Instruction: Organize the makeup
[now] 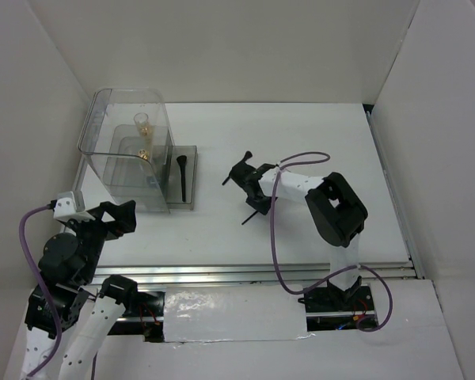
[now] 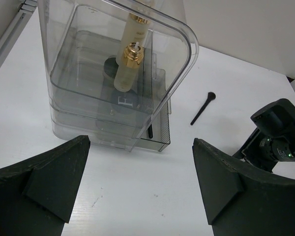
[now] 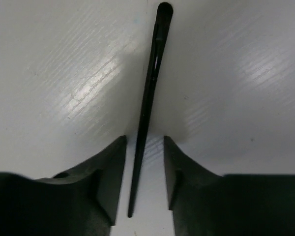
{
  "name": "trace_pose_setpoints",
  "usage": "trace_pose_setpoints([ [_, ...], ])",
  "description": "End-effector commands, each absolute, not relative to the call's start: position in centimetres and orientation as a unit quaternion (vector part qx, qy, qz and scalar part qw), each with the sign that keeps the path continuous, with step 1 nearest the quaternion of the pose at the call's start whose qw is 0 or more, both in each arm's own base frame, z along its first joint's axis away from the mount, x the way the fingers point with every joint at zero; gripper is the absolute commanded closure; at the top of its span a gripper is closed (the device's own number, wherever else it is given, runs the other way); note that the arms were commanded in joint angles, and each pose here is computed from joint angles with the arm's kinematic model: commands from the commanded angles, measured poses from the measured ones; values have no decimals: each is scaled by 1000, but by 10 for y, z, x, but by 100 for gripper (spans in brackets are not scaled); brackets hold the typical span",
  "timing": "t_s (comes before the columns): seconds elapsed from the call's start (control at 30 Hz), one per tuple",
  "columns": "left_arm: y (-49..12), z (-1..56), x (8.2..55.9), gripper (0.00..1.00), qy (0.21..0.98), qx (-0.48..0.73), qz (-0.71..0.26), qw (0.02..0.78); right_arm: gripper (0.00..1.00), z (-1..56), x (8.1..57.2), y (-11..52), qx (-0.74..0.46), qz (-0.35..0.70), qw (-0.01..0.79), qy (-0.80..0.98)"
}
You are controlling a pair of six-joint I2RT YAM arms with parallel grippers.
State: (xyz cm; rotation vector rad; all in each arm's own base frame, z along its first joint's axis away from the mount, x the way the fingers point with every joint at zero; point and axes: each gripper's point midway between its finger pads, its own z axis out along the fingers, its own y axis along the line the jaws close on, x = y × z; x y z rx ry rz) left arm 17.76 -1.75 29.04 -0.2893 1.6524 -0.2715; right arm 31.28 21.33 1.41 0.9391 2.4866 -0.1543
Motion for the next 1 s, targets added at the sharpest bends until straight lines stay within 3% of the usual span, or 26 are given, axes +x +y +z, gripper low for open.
trace_pose_setpoints([
  [0.0,-17,301,176,0,715,-138,-131,673,62,3,318,210,359,-39,235,902],
  [0.07,-17,301,176,1,714,-138,-132,673,72,-1,315,208,358,-38,234,903],
  [0.1,-17,302,176,0,714,-138,-132,674,94,0,315,207,360,-36,236,902],
  [0.17,-17,301,176,1,714,-139,-131,673,100,1,313,203,366,-36,239,899],
  [0.37,-17,301,177,1,715,-139,-131,672,100,25,318,220,331,-10,264,906],
  [0.5,-18,300,177,1,717,-137,-131,670,100,91,341,311,209,150,322,911],
  [0.6,-19,300,177,1,716,-133,-134,672,100,144,340,385,53,281,339,896],
  [0.7,-19,301,177,1,716,-134,-133,672,100,180,351,426,8,337,342,877],
  [0.83,-19,300,177,1,717,-134,-134,670,100,196,375,462,-12,347,340,874],
  [0.97,-19,300,177,1,717,-134,-134,671,99,175,397,484,0,338,333,881],
])
